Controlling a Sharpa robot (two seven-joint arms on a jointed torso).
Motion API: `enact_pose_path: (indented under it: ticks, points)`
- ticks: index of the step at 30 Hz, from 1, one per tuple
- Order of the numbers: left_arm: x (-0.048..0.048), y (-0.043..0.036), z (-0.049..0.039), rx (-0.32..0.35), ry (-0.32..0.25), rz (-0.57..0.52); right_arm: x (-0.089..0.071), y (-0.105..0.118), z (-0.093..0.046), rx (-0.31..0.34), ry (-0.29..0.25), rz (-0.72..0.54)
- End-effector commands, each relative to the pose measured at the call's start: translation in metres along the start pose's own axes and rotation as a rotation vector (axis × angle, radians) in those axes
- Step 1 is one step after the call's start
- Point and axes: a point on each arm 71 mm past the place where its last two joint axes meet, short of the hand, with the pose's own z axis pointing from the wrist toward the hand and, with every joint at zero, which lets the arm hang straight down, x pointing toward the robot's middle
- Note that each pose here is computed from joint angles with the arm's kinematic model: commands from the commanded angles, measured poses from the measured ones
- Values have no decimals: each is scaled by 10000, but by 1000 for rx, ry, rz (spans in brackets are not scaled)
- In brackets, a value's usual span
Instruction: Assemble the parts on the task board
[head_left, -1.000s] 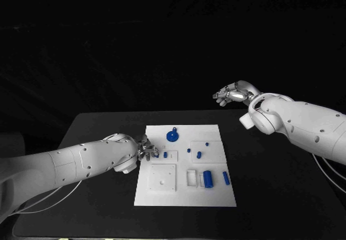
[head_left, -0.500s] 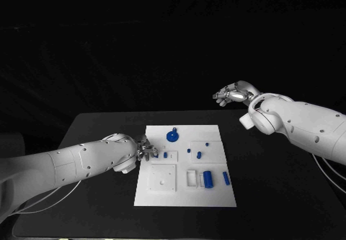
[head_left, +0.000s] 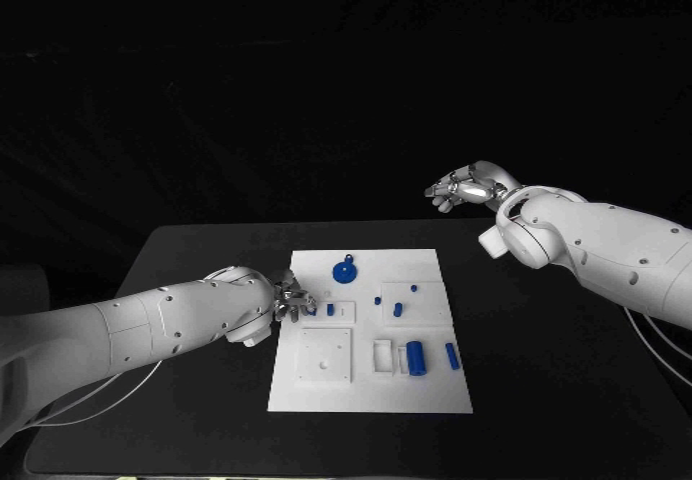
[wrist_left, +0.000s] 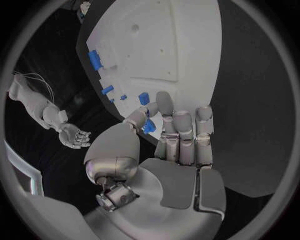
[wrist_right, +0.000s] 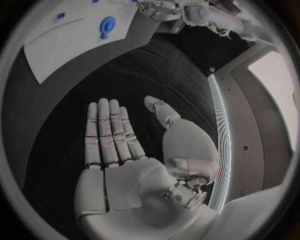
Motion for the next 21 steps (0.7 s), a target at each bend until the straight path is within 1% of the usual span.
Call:
enact_pose_path:
  ticks: [1, 8, 21]
  points:
    - [46, -24, -8, 6, 34, 18, 16, 11, -1, -12, 15, -5]
    - [63, -40, -15, 11, 43, 21, 12, 9, -4, -12, 15, -5]
    - [64, -61, -1, 14, 40, 21, 12, 9, -5, -12, 15, -5]
